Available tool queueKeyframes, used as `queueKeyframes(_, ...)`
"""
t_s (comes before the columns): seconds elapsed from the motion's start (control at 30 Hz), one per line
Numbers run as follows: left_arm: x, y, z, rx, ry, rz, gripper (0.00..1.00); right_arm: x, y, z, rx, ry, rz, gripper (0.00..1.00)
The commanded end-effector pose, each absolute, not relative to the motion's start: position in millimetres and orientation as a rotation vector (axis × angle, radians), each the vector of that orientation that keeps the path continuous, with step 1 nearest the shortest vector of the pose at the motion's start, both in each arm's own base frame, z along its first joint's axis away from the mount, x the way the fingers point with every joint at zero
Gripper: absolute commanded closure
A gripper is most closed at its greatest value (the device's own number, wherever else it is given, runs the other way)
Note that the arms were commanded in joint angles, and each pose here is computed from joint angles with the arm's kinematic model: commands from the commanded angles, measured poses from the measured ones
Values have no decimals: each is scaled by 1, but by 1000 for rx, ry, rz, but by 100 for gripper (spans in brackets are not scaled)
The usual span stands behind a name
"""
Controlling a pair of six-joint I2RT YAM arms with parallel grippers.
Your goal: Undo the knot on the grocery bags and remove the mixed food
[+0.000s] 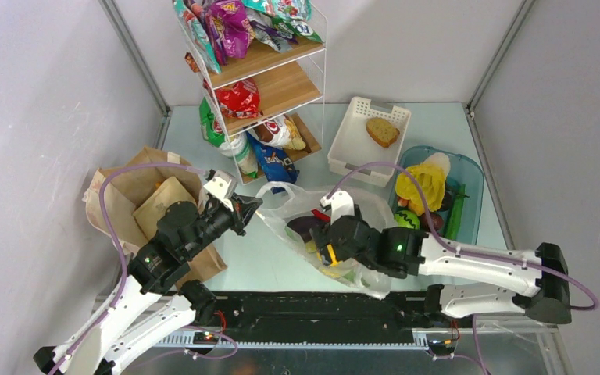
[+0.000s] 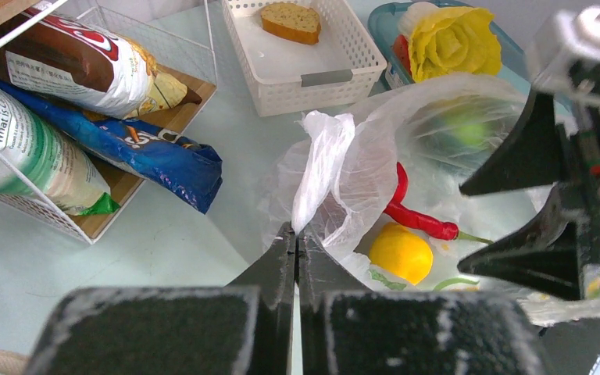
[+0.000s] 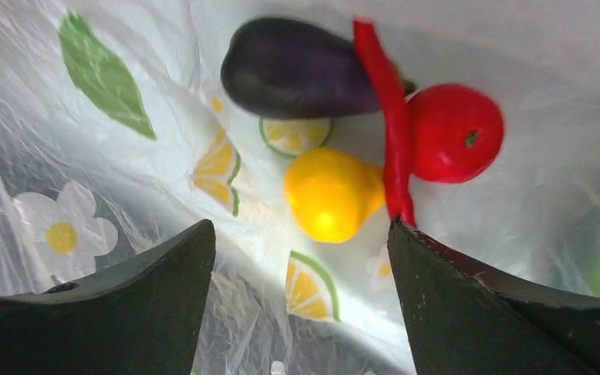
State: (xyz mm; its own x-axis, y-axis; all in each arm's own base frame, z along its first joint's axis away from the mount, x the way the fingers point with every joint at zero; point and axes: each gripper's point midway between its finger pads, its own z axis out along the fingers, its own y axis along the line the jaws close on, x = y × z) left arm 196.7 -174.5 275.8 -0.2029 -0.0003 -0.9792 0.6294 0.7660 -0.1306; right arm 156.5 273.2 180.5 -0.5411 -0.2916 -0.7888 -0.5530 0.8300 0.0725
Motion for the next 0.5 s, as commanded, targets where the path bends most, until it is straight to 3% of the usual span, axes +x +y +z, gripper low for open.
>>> queueKeyframes(0.0,197,-173,285,496,1661,-615,100,139,283,144,-451,2284,439,18)
queueKeyframes(0.23,197,-174,285,496,1661,-614,100,142,296,105,-235,2331,479,22)
queueKeyframes(0.47,196,-172,287,493,1651,-618,100,162,292,98,-146,2295,420,13)
